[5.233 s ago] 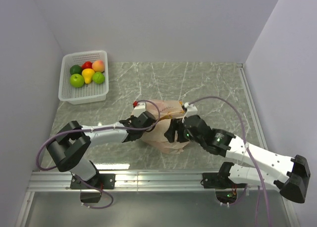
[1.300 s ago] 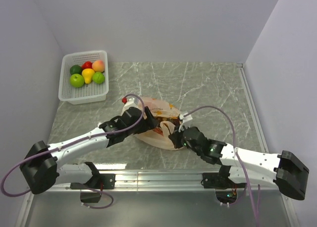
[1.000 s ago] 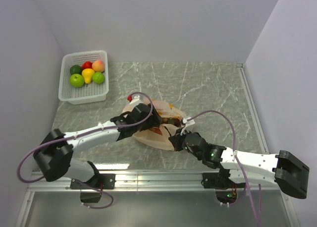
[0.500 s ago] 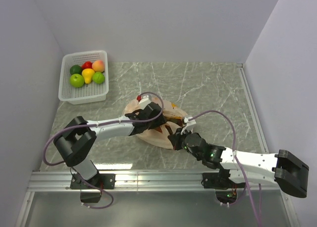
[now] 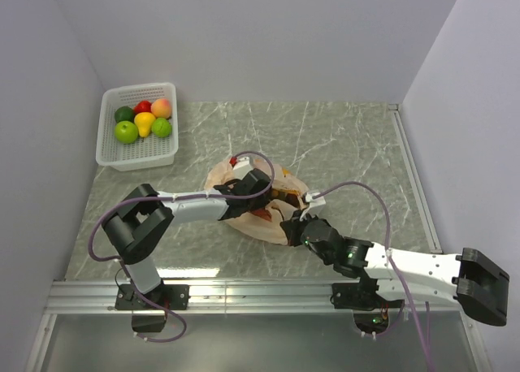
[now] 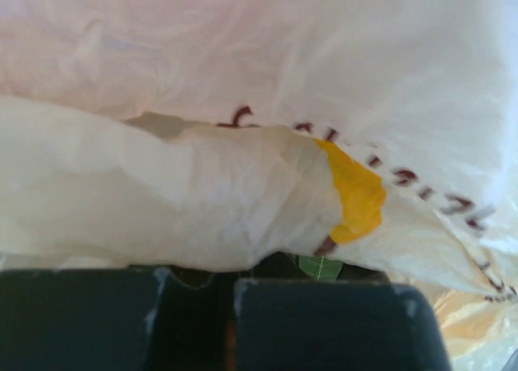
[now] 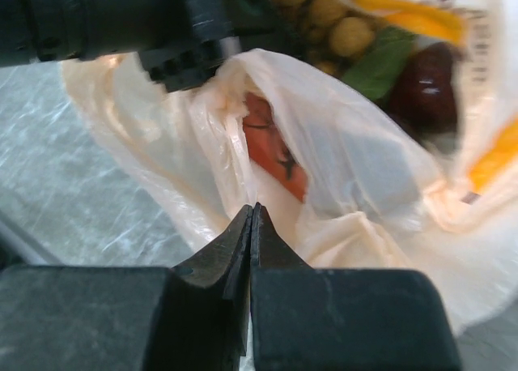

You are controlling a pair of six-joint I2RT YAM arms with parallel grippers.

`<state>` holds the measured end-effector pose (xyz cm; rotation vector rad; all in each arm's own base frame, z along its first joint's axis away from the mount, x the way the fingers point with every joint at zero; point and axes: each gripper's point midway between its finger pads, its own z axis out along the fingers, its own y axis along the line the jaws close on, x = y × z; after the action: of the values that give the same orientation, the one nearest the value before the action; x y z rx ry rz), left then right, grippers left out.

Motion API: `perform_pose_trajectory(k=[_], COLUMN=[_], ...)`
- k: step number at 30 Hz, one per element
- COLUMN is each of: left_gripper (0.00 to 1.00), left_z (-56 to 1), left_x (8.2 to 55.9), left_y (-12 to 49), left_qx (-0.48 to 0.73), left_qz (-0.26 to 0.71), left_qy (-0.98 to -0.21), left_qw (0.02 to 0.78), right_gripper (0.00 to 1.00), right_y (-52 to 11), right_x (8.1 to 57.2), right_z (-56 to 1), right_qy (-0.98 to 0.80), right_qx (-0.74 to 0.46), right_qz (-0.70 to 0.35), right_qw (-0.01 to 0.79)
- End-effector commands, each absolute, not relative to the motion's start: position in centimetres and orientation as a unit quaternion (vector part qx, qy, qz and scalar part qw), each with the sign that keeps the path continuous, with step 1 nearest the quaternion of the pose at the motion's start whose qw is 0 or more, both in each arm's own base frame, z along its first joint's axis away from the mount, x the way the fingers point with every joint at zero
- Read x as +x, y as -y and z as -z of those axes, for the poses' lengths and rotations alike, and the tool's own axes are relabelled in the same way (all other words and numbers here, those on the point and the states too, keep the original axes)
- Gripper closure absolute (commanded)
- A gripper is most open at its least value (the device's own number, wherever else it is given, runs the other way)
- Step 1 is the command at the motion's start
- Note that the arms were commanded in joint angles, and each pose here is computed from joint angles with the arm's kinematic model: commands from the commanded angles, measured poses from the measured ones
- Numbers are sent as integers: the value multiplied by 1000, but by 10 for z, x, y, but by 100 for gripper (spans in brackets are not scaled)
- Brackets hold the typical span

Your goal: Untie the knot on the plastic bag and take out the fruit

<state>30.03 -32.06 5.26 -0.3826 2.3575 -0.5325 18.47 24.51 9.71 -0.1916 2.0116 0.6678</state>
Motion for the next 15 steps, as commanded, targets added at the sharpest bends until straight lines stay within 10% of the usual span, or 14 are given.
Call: perform_pose_trajectory(k=[1,15], left_gripper=[99,99], left_z=[-83,-181], left_x=[300,289], left_y=[312,232], left_qx=[-113,-162], left_qz=[209,348], left_qy=[-898,-822], left_qw=[370,421], right_gripper=[100,100], right_y=[-222,-200], right_x=[205,220], right_z=[-120,-99], right_qy=[-815,-834], right_qx=[-15,-7], right_qz=[-229,-189], right_qw=[533,518])
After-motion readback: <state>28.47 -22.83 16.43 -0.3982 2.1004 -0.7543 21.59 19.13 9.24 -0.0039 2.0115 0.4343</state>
